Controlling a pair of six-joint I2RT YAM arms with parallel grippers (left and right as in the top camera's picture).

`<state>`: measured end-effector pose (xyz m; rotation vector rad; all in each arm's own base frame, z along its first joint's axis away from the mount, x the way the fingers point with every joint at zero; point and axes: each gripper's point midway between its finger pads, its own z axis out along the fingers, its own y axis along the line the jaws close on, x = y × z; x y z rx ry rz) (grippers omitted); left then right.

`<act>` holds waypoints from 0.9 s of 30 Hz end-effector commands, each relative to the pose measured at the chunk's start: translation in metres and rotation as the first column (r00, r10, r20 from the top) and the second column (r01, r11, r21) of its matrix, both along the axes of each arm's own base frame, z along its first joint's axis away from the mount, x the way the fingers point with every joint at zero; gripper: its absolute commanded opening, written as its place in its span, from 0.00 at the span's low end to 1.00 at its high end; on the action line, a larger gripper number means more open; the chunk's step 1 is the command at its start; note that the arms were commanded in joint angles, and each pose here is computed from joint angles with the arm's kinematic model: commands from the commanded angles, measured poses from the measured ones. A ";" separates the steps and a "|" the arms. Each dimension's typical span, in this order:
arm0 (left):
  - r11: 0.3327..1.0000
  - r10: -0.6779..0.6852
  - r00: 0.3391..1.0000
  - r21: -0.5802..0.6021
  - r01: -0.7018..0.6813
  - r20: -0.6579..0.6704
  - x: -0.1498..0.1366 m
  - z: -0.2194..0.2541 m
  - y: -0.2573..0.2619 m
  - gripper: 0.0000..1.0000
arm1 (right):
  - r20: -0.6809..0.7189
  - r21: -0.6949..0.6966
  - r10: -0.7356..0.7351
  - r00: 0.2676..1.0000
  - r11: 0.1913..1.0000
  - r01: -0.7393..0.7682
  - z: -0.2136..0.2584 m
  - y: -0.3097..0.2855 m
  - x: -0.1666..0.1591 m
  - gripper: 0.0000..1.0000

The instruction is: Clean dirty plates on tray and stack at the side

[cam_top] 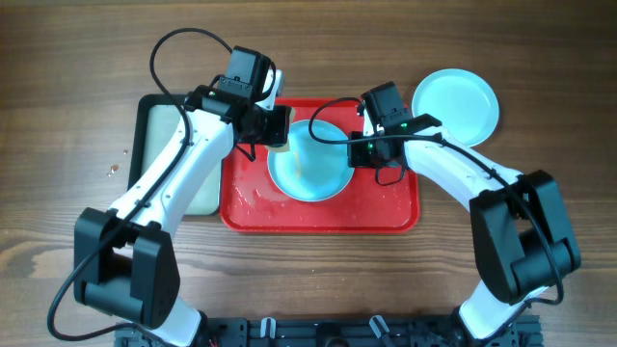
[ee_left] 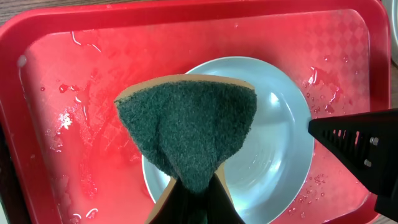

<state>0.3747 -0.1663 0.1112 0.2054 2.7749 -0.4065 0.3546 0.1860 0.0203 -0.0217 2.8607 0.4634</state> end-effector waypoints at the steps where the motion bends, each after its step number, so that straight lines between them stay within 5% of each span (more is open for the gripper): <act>1: 1.000 -0.003 1.000 -0.019 0.003 0.001 0.002 0.001 -0.005 0.04 | -0.069 0.058 -0.026 0.997 0.998 0.030 -0.006 0.008 -0.011 0.04; 7: 1.000 -0.003 1.000 -0.019 0.003 0.001 0.002 0.001 -0.005 0.04 | 0.108 -0.024 0.061 0.992 0.998 -0.059 0.000 0.001 0.019 0.23; 27: 1.000 -0.003 1.000 -0.018 0.003 0.001 0.002 0.001 -0.005 0.04 | 0.053 0.017 0.090 0.995 0.996 -0.091 -0.017 0.013 0.010 0.12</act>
